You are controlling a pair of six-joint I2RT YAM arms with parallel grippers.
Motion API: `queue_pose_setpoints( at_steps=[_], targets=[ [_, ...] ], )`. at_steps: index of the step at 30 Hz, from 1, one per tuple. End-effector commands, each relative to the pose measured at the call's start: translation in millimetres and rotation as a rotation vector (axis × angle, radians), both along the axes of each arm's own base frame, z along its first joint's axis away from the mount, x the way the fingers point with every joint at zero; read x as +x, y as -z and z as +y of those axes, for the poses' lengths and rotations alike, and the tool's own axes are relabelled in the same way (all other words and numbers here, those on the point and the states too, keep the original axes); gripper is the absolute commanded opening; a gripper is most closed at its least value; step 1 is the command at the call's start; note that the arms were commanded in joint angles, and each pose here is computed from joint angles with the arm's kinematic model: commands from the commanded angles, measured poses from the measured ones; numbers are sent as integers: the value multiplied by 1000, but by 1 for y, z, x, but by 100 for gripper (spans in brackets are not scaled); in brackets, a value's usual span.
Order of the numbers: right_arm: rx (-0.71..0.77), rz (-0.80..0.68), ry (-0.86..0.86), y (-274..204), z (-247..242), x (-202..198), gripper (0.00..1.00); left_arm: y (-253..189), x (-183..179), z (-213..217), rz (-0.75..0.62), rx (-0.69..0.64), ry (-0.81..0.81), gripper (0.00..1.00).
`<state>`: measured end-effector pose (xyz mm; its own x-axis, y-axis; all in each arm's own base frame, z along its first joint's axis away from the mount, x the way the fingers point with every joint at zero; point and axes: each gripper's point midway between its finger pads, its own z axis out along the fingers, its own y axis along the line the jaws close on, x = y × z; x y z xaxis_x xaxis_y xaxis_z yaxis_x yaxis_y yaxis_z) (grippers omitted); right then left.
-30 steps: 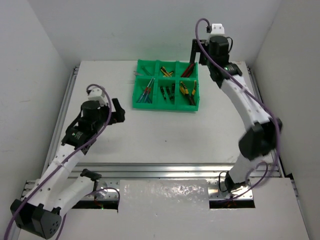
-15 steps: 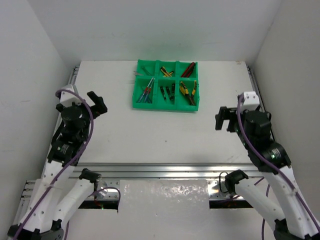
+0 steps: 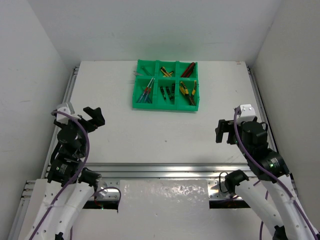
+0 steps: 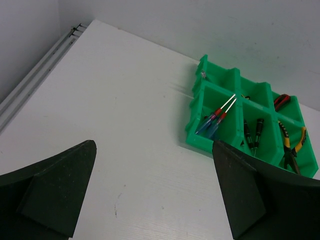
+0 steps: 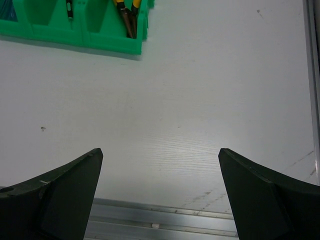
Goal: Sort the tools into containers
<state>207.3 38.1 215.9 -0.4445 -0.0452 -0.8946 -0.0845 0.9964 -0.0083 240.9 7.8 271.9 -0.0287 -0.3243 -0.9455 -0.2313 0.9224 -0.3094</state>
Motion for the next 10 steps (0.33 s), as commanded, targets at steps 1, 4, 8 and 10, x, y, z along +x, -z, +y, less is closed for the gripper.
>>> queue_pose_setpoints(
  at_steps=[1,4,8,10],
  targets=[
    [21,-10,-4,2,5,5,99,-9,6,-4,-33,-13,21,100],
    [23,-6,-4,3,5,5,99,-8,7,-5,-27,-12,23,100],
    [27,-8,-9,3,6,5,99,-8,6,-4,-34,-12,21,100],
    [32,-10,-14,2,7,5,99,-8,6,-5,-35,-11,23,100]
  ],
)
